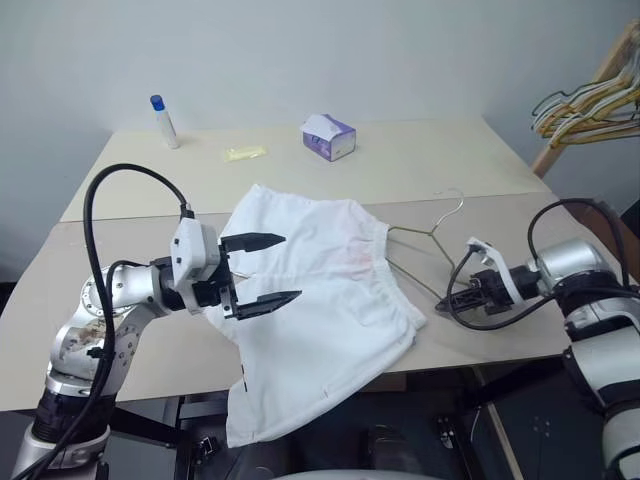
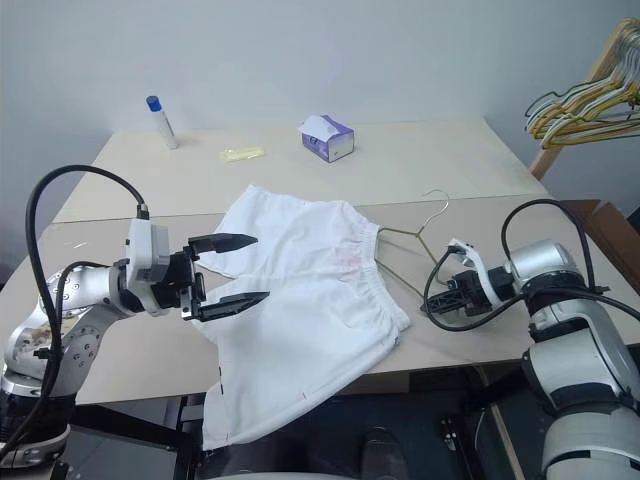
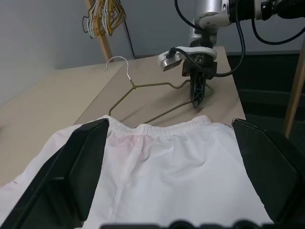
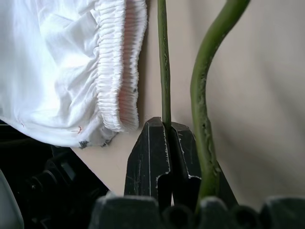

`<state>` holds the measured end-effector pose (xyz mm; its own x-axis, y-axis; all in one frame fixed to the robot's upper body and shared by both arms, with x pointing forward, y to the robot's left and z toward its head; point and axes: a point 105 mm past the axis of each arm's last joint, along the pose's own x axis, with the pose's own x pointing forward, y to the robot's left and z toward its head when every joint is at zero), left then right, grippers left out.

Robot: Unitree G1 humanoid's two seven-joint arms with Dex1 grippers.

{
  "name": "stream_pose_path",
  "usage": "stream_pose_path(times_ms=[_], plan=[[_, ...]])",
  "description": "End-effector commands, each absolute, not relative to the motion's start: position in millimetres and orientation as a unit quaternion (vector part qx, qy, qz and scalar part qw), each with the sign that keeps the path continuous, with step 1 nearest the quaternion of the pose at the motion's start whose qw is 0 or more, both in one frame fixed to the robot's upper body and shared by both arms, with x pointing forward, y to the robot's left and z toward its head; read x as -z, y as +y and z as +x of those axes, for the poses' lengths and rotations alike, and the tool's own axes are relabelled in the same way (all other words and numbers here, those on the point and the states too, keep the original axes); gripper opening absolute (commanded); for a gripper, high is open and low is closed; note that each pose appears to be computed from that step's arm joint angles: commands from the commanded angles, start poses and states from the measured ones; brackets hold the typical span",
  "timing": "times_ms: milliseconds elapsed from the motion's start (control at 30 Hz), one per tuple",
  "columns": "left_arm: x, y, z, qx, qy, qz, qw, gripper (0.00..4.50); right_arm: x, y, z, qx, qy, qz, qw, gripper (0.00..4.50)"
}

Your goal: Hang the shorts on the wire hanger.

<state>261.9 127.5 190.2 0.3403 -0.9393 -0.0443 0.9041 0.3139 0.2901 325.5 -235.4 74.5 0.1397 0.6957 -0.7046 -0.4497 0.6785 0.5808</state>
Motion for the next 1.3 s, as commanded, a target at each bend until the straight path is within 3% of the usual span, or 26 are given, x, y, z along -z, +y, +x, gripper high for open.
stream_pose_path(times_ms=[33, 267, 500, 700, 1000, 1167, 1300], plan=[[-201.3, 126.8, 264.6, 0.564, -0.093, 0.146, 0.807, 4.49, -104.1, -236.7, 345.6, -0.393, 0.469, 0.082, 0.787, 0.00], [-211.3, 126.9, 285.4, 0.549, -0.122, 0.166, 0.810, 4.49, -162.1, -233.9, 369.3, -0.382, 0.307, -0.124, 0.863, 0.00], [-251.8, 136.9, 332.2, 0.499, -0.190, 0.215, 0.818, 4.49, -198.3, -199.5, 352.2, -0.374, 0.206, -0.298, 0.854, 0.00], [-281.6, 138.7, 347.2, 0.517, -0.222, 0.259, 0.785, 4.49, -199.0, -168.7, 328.8, -0.388, 0.190, -0.359, 0.827, 0.00], [-246.9, 144.7, 349.0, 0.605, -0.130, 0.393, 0.680, 4.49, -195.1, -152.8, 301.6, -0.430, 0.196, -0.399, 0.786, 0.00], [-232.8, 140.2, 356.1, 0.615, -0.107, 0.437, 0.647, 4.49, -196.7, -147.6, 294.2, -0.446, 0.192, -0.408, 0.773, 0.00], [-228.0, 133.1, 363.6, 0.616, -0.105, 0.434, 0.649, 4.49, -197.4, -145.3, 290.5, -0.454, 0.193, -0.411, 0.766, 0.00]])
